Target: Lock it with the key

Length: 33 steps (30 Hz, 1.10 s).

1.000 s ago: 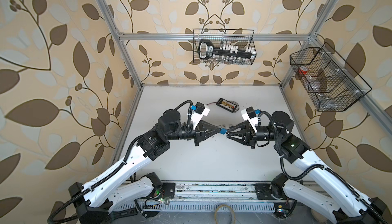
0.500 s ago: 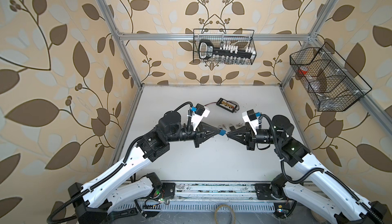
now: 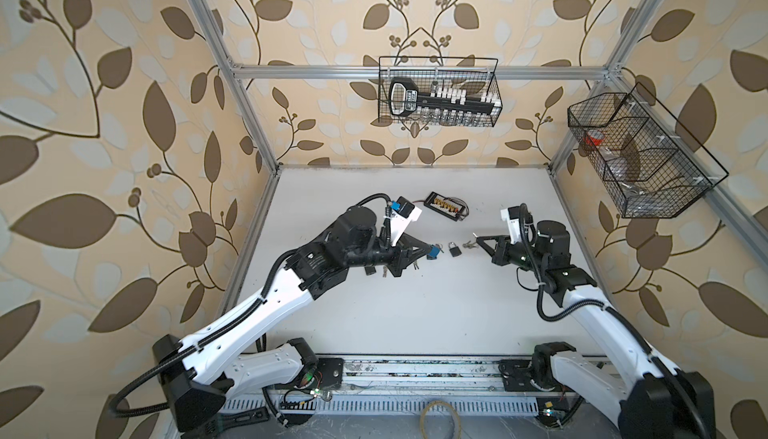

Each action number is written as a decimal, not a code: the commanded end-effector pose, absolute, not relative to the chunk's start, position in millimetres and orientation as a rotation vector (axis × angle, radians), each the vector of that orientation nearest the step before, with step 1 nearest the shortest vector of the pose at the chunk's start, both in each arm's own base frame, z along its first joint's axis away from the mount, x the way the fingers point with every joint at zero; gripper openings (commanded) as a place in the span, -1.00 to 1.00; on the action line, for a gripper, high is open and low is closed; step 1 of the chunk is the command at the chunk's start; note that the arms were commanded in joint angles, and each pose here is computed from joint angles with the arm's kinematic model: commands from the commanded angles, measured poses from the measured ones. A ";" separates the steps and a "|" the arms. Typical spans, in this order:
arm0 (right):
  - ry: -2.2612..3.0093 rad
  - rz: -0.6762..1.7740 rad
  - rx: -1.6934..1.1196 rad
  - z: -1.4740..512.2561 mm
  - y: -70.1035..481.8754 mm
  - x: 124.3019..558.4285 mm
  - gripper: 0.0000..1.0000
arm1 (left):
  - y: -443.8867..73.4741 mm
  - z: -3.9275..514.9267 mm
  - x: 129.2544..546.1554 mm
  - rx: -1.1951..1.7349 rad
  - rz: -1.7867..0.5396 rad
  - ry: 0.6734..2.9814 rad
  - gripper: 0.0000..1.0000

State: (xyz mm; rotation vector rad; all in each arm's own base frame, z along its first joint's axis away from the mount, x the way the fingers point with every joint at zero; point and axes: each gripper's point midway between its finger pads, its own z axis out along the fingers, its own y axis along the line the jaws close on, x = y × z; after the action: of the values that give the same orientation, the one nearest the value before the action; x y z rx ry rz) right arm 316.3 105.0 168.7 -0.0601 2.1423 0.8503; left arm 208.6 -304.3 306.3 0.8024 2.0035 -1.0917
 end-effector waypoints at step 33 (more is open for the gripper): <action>2.664 0.277 0.114 37.6 -4.8 406.2 -0.43 | -328.6 283.5 242.0 0.704 -1.200 2.162 -1.00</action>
State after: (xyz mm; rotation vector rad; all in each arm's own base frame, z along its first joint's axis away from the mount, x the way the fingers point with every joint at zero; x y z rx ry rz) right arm 399.2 -2.0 29.5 0.1126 2.6806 0.2953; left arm 240.1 -333.6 256.0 0.7350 2.2586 -1.1375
